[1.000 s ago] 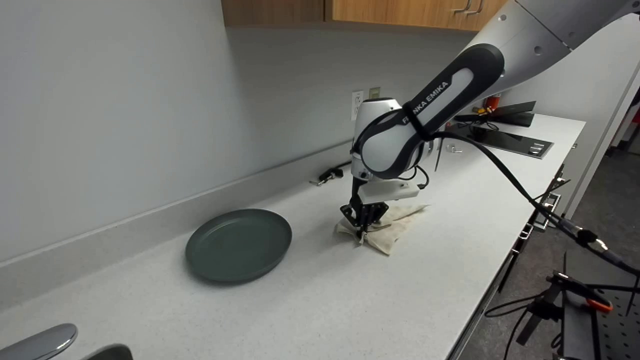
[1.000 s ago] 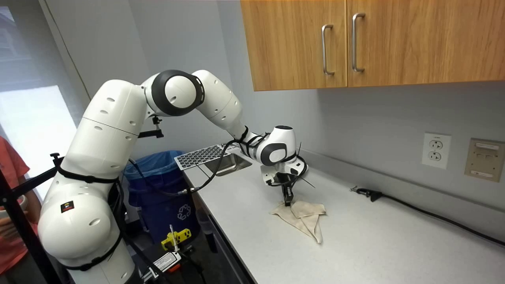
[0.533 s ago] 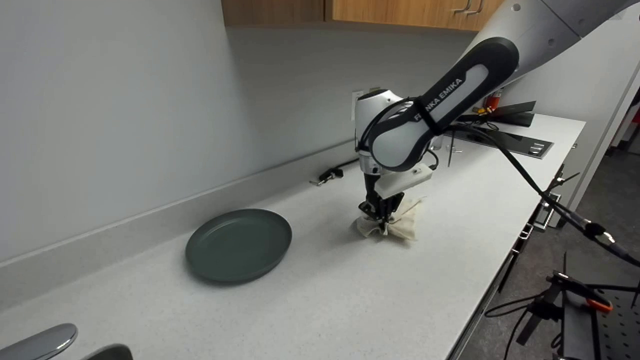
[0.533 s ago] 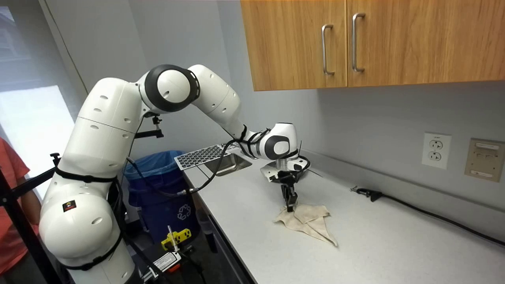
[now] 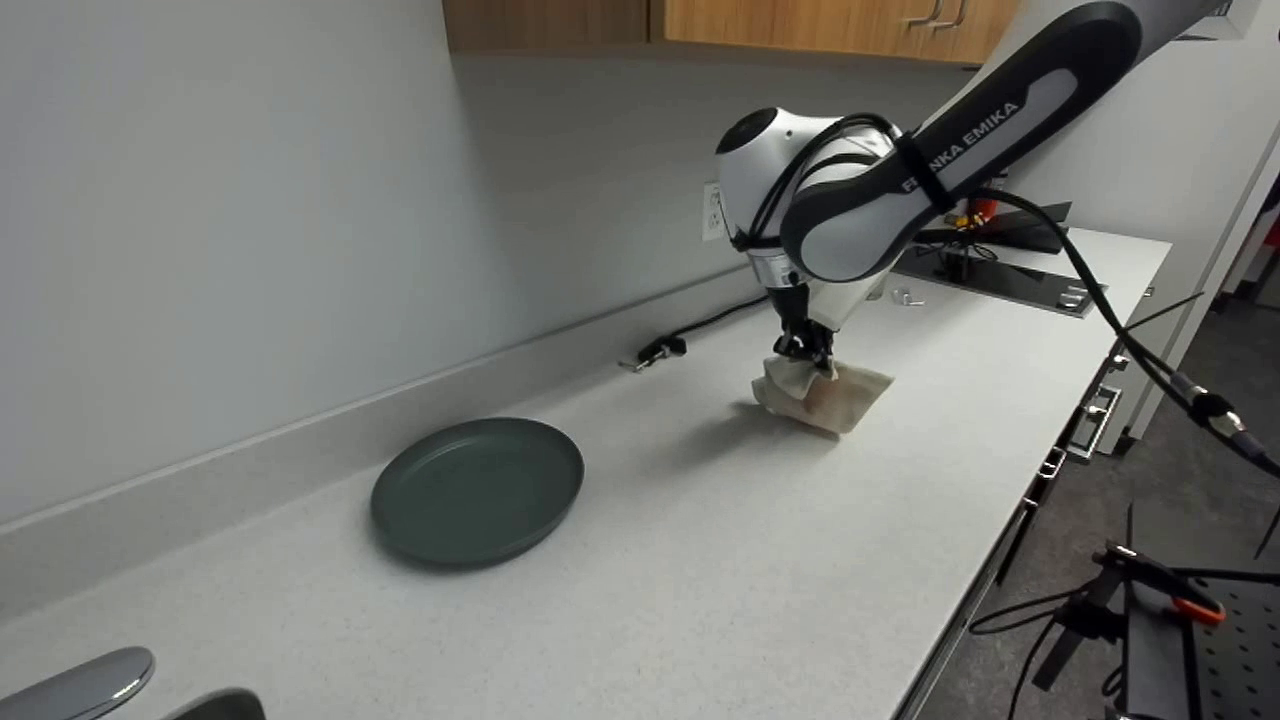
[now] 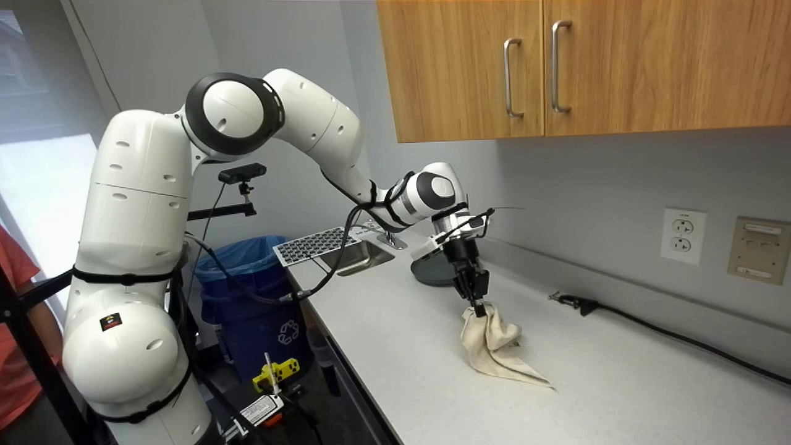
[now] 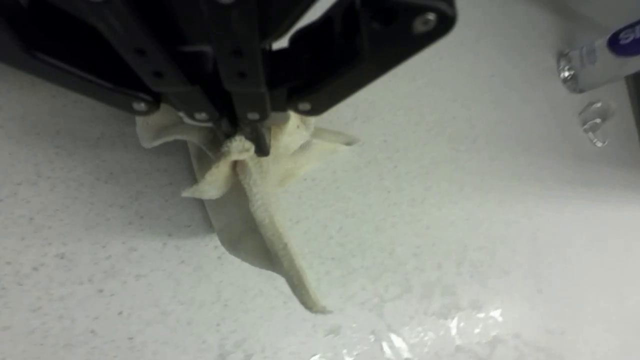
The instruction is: Spread the kitchen towel
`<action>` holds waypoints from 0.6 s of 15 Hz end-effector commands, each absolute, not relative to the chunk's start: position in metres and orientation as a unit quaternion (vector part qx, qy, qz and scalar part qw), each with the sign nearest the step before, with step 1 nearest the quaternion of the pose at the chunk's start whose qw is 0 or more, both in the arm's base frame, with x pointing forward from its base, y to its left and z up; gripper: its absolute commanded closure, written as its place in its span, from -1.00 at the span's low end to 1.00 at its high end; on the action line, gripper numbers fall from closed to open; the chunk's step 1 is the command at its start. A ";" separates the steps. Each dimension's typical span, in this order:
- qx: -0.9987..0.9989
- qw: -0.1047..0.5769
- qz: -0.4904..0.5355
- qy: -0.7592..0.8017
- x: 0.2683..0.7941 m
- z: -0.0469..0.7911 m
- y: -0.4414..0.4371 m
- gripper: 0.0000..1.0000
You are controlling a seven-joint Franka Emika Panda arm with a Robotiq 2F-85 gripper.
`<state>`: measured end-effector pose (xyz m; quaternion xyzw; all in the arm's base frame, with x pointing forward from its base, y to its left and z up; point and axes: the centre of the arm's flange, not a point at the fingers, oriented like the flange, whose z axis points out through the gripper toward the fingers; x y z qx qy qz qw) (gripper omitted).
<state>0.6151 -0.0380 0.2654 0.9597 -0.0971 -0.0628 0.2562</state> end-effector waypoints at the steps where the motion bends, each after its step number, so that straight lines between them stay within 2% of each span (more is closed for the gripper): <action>1: 0.945 0.324 -0.031 -0.031 0.601 0.289 -0.025 0.64; 2: 0.942 0.333 -0.021 -0.012 0.601 0.289 -0.020 0.94; 3: 0.939 0.344 -0.011 0.010 0.598 0.282 -0.012 0.92; 4: 0.937 0.348 -0.008 0.034 0.594 0.276 -0.004 1.00; 9: 0.918 0.365 -0.024 0.154 0.554 0.226 0.041 0.97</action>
